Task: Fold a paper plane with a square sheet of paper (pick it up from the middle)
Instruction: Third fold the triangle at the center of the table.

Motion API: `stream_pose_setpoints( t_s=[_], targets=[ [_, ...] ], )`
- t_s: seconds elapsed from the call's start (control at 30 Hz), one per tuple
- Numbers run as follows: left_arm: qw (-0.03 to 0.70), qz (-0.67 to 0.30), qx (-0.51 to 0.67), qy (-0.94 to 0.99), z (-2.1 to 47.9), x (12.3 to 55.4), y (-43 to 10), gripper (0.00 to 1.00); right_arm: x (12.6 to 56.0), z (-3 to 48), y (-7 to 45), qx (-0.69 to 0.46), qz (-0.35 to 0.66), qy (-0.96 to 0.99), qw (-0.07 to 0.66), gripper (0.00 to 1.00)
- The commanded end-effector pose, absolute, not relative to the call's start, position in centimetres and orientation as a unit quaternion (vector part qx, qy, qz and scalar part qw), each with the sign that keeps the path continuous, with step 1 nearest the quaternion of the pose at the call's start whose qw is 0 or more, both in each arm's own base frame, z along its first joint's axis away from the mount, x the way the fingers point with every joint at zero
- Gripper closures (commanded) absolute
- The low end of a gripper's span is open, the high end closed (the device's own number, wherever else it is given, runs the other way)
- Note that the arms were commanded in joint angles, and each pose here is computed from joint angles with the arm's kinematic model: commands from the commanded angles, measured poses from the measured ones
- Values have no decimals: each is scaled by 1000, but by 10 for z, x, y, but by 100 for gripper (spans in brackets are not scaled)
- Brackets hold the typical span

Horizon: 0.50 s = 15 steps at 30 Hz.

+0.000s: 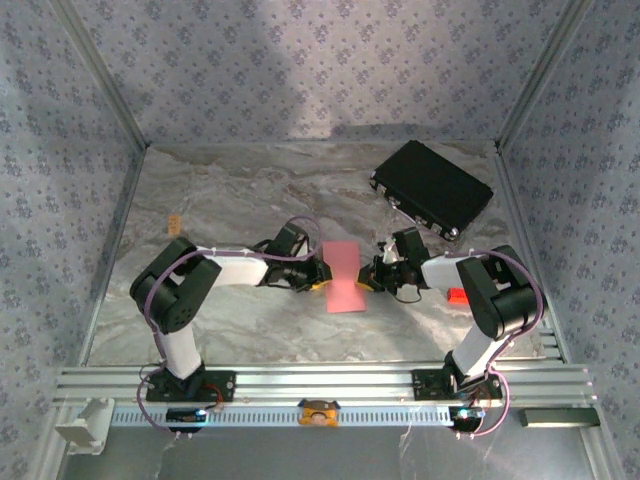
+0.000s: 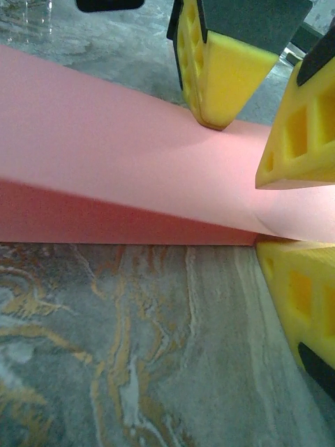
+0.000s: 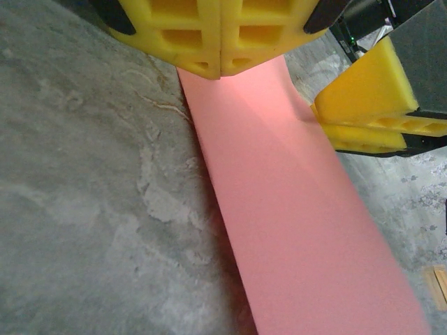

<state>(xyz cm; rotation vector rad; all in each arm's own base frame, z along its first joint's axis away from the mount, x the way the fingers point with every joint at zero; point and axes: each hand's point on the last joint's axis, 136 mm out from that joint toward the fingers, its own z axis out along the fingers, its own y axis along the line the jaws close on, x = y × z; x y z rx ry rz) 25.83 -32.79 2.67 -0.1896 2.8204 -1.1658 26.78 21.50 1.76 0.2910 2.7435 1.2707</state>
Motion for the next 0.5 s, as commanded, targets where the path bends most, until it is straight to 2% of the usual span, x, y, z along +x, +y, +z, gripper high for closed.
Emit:
stream_pose_setpoints(
  t_s=[0.0, 0.47],
  targets=[
    [39, -386, -56, 920, 31, 253, -329, 75, 250, -8, 196, 139, 366, 920, 20, 96],
    [45, -376, -58, 924, 30, 255, -326, 82, 252, -6, 197, 137, 369, 919, 22, 96]
  ],
)
